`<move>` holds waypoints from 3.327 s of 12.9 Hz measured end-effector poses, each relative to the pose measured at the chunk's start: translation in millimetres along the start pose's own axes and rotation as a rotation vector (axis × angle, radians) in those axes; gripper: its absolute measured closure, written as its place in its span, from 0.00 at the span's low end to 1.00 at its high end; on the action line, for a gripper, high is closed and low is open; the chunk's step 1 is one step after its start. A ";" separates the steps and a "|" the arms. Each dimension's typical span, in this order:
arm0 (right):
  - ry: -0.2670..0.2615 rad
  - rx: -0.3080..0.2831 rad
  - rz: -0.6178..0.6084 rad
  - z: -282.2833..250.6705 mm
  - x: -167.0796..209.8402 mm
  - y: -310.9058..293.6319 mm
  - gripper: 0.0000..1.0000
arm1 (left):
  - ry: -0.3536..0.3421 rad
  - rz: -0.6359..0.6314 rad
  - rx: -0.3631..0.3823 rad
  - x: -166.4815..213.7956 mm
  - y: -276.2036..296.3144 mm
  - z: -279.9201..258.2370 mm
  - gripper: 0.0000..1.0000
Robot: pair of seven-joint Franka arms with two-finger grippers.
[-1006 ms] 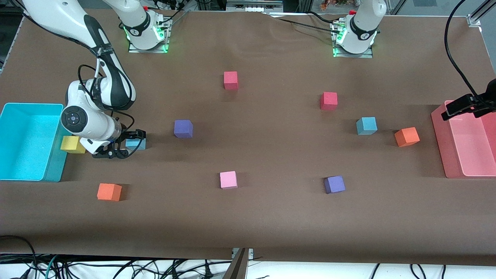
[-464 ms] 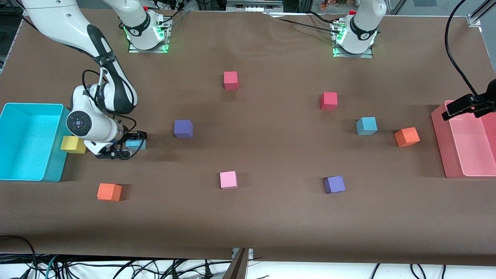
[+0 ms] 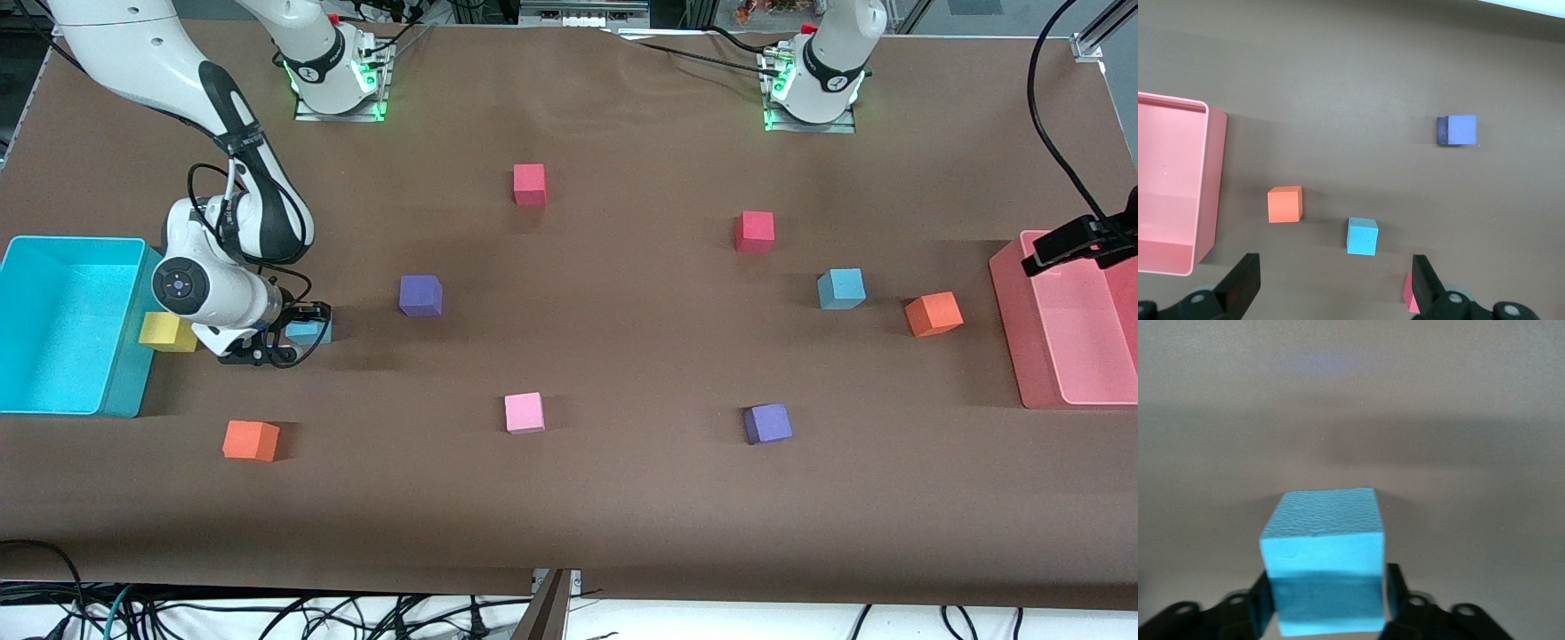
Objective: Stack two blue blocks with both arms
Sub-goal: 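Lift the light blue cube with the right gripper toward the table middle, then set the cube down with the right gripper while the left gripper reaches out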
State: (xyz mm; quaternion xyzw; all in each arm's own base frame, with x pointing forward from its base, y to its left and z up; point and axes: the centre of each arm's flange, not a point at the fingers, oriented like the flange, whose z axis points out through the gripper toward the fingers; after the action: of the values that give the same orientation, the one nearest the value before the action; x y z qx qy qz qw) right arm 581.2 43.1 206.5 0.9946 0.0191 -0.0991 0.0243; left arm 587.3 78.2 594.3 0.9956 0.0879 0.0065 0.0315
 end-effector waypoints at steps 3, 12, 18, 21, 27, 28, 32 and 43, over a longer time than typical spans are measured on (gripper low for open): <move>0.002 0.000 -0.003 -1.8 0.3 -0.4 0.46 | 0.001 -0.006 0.000 0.0 -3.6 -0.8 0.00; -0.034 0.043 -0.044 -121.0 27.0 -81.2 0.51 | 0.038 -0.056 0.002 1.5 -34.0 -18.6 0.00; -0.036 0.033 0.010 -175.3 -1.5 -260.4 0.51 | 0.035 -0.050 0.001 1.7 -30.5 -17.5 0.00; -0.068 0.095 0.045 -161.3 -15.1 -342.6 0.51 | 0.032 -0.042 0.000 2.2 -25.8 -16.2 0.00; -0.069 0.099 0.081 -101.4 -34.4 -452.7 0.51 | 0.014 -0.027 0.001 6.4 -16.8 -5.4 0.00; -0.064 0.099 0.077 -88.0 -39.9 -466.5 0.51 | 0.007 -0.022 0.001 7.7 -13.7 -1.7 0.00; -0.051 0.099 0.046 -50.4 -55.6 -500.8 0.51 | -0.058 0.019 0.003 9.5 11.7 19.5 0.00; -0.072 0.069 0.057 -17.8 -67.1 -515.9 0.51 | -0.131 0.054 0.023 19.9 33.0 59.7 0.00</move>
State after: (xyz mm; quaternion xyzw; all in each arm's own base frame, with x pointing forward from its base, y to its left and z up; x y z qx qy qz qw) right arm 496.9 556.7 214.3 0.9908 -0.0135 -0.1346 -0.0067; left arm 613.8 45.6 537.0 0.9962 0.0587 -0.0590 0.0258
